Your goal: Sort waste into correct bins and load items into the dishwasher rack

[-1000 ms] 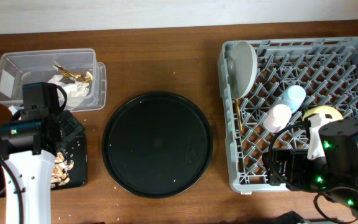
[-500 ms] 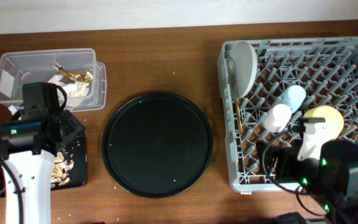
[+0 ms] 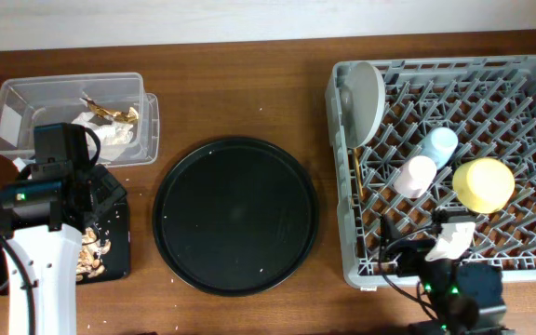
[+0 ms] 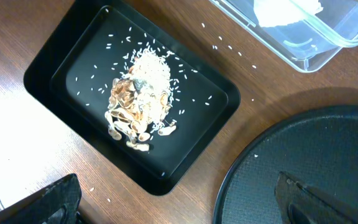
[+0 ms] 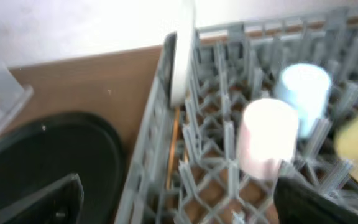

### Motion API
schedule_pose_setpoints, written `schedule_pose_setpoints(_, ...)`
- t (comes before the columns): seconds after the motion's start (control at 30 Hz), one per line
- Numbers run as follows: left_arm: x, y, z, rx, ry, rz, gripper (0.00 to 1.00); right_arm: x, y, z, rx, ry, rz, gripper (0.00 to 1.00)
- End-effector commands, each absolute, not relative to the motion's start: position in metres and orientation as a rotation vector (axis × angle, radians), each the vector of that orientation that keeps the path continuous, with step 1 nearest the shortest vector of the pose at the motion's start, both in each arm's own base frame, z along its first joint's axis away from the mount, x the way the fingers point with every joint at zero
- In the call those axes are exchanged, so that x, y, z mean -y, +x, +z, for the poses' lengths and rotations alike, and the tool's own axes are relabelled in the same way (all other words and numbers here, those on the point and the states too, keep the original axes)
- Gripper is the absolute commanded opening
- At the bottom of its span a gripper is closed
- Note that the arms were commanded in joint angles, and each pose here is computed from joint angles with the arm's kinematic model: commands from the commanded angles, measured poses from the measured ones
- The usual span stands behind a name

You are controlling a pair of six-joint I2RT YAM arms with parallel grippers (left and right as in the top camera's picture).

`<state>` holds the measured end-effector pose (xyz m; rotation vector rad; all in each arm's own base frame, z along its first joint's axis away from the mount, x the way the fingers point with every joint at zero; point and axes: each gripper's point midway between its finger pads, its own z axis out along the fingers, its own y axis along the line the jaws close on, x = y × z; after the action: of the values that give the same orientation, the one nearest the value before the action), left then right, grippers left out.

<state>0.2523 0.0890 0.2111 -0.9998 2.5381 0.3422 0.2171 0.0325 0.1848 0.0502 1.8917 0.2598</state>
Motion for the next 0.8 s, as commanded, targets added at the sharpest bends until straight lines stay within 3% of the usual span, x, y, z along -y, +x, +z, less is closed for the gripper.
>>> schedule_pose_setpoints(0.0,-0.090,0.253,0.212,-2.543,-0.985,0.347,0.99,-0.043,0.222,0.173,-1.837,-0.003,0.312,0.99)
schedule_pose_setpoints(0.5,-0.090,0.253,0.212,-2.544,-0.985,0.347,0.99,-0.036,0.243,0.173,-1.586,-0.014,0.308,0.99)
schedule_pose_setpoints(0.77,-0.090,0.253,0.212,-2.544,-0.985,0.347,0.99,-0.002,0.246,0.158,-1.640,0.021,0.069,0.99)
